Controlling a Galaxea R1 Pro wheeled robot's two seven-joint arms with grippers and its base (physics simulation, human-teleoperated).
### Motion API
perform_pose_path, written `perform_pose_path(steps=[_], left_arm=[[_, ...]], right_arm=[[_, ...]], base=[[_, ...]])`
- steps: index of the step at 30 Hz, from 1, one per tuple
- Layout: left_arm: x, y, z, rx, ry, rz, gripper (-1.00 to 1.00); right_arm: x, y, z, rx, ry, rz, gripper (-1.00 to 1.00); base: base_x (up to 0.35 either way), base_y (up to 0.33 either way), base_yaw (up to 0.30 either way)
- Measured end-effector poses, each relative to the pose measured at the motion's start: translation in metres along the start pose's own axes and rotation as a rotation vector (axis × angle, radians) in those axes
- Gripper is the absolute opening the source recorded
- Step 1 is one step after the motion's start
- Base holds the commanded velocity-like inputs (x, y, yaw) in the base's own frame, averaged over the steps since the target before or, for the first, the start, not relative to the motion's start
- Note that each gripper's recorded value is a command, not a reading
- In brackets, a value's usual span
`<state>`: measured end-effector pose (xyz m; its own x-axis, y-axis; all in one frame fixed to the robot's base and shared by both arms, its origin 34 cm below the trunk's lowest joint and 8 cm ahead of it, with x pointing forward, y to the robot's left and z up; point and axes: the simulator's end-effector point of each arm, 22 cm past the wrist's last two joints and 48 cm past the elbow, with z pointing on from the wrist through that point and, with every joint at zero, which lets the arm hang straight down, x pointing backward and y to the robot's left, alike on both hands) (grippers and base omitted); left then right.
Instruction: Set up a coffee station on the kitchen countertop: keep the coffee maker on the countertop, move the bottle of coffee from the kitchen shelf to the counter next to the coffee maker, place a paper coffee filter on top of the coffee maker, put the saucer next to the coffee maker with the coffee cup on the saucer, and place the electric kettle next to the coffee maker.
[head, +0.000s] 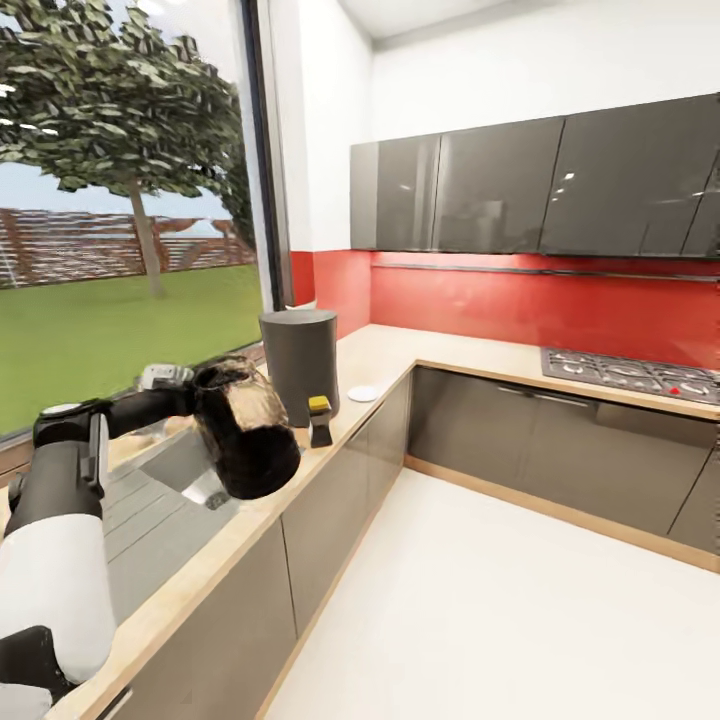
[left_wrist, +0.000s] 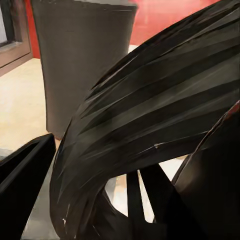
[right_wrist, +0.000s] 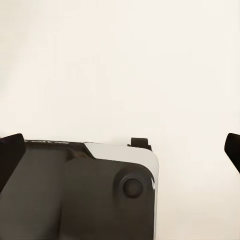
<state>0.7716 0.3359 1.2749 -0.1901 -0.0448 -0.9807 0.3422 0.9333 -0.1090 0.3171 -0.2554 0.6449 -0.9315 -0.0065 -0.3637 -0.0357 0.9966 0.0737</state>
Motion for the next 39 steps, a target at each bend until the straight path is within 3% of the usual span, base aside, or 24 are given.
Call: perform_pose_path(steps=[2,7,18,31,39], left_arm=[[-0.026,-0.01,0.004,0.017,-0.02,0.016,-1.0],[-0.035,-0.02,0.008,0.027,-0.011,0.057,-1.0],[-0.023,-0.019,0.008,0.024,0.01,0.059,-1.0],[-0.023,-0.018,0.008,0.021,0.008,0.057,-1.0],[-0.022,-0.017,0.008,0.02,0.01,0.056,-1.0]], right_arm=[[0.0,0.0,0.0,0.0,-0.001,0.0,1.0],[0.0,0.0,0.0,0.0,0.0,0.001,1.0],[0.0,0.0,0.0,0.0,-0.001,0.002,1.0],[0.0,0.0,0.0,0.0,-0.001,0.002,1.0],[0.0,0.0,0.0,-0.001,-0.002,-0.002,1.0]], base=[[0.0,0.0,-0.26],[0.0,0.0,-0.281],[0.015,-0.004,-0.284],[0.233,-0.152,-0.284],[0.221,-0.144,-0.059]])
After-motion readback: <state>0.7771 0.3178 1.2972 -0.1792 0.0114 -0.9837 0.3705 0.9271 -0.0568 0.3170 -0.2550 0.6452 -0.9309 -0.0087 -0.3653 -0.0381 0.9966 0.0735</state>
